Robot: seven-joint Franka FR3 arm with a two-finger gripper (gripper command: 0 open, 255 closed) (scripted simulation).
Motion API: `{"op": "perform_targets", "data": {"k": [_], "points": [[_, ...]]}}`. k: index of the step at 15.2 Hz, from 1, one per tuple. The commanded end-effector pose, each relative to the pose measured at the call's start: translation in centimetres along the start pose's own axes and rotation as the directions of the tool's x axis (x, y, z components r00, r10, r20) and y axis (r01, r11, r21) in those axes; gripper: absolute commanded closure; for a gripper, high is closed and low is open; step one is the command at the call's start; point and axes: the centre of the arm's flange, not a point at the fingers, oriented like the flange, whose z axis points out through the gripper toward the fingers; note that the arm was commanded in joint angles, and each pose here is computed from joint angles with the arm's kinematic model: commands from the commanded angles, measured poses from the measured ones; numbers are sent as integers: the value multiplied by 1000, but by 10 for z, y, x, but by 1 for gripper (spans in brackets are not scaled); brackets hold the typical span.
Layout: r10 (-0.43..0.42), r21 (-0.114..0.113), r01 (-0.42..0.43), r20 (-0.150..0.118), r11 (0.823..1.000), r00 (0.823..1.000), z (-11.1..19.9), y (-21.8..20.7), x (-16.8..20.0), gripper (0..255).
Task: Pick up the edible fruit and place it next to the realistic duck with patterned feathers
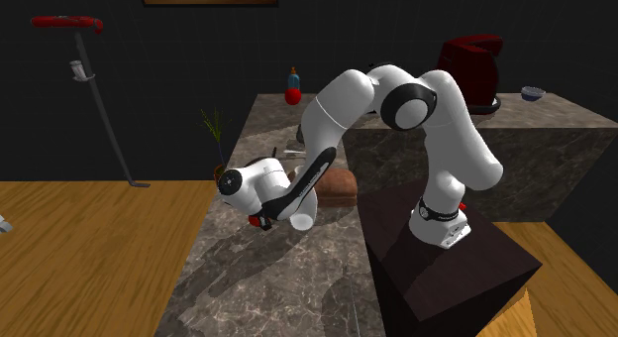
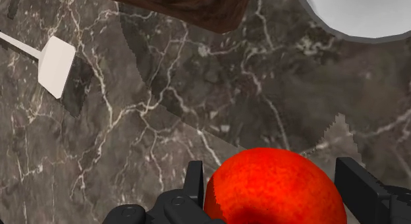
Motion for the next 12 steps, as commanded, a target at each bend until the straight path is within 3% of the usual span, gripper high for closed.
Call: {"op": "perform_targets", "data": {"k": [1, 4, 12], "points": [[-1, 1, 1, 1, 1000, 1000, 1, -1, 0, 255], [-1, 1, 1, 1, 1000, 1000, 1, -1, 0, 255], [-1, 1, 1, 1, 1000, 1000, -36, 16, -12, 255]]}}
